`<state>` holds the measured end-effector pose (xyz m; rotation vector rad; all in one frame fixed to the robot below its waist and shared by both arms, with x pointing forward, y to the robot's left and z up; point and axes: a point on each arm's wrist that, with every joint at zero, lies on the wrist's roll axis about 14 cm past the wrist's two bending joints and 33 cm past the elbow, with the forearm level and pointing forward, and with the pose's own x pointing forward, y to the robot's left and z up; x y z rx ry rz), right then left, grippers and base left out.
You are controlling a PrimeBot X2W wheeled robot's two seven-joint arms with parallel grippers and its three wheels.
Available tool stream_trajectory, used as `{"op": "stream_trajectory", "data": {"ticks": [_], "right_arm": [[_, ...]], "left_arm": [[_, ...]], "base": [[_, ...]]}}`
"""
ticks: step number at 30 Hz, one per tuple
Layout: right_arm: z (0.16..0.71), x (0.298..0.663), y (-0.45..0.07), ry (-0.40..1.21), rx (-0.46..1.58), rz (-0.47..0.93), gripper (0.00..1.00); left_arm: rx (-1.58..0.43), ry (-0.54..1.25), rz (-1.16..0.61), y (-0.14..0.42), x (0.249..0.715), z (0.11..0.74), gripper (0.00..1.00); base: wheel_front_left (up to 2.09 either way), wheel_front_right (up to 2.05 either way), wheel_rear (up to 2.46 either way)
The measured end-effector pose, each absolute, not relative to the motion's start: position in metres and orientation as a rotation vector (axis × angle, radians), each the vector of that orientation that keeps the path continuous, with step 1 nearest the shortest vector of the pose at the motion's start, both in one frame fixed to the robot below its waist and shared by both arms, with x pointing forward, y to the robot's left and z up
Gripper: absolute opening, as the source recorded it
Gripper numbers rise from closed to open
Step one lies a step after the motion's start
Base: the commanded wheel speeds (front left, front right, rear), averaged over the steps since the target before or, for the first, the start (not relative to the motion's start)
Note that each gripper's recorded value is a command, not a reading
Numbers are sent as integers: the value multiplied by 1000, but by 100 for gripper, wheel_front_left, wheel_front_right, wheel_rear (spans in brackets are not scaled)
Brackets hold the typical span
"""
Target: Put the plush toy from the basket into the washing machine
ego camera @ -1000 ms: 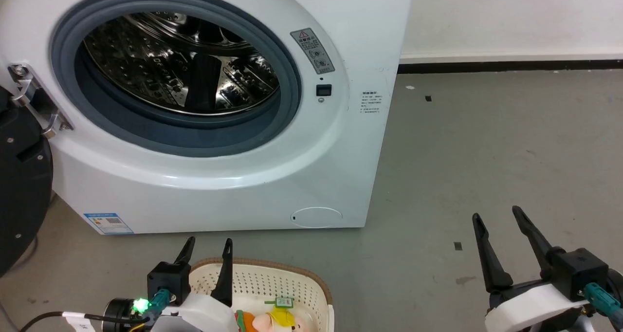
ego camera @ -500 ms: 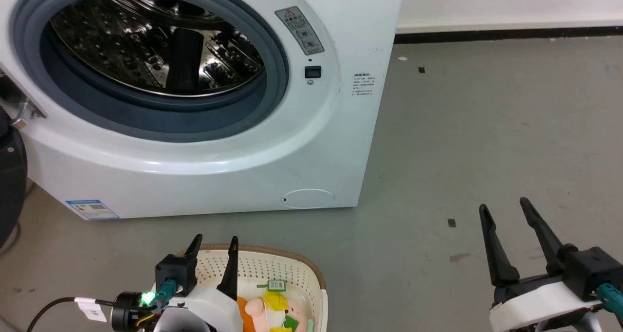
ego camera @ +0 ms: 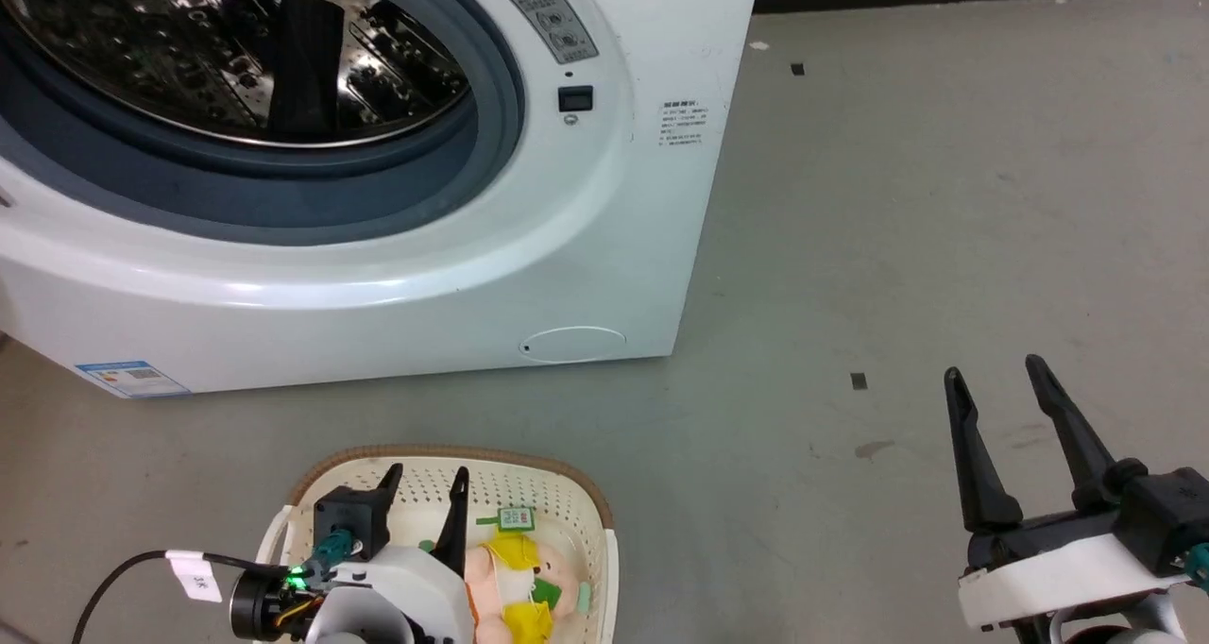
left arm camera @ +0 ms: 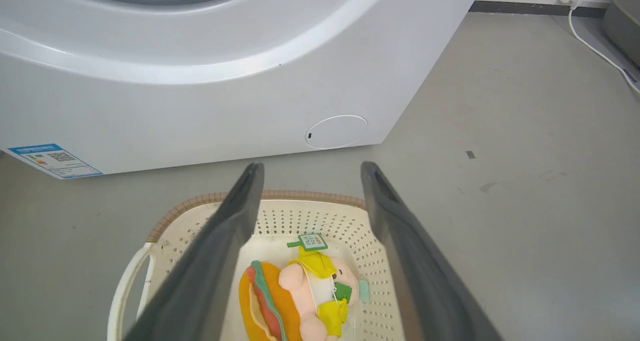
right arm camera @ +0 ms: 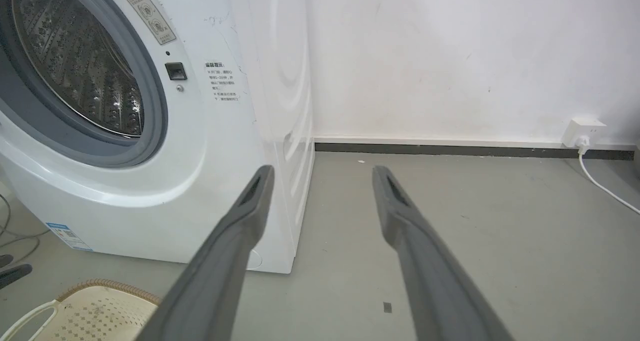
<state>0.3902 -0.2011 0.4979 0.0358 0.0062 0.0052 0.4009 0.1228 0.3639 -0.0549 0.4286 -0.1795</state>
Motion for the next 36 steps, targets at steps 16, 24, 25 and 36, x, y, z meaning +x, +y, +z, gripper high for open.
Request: {"op": "stream_trajectory", "data": {"ticks": [16,24,25,36], "right_arm": [[482,406,-216,21,39,-38,100],[470,414,-221,35,48,-55,100],[468,415,-222,39,52,-58,100],[446,427,-227,70,45,-73,100]], "left_arm": [[-39,668,-202,130,397,282,100],[-21,781,-228,130,393,246,100],[-18,800,-233,130,391,241,100],[4,978,-221,141,376,186,100]], "base": [[0,0,0],[0,0,0],[0,0,0],[0,0,0]]}}
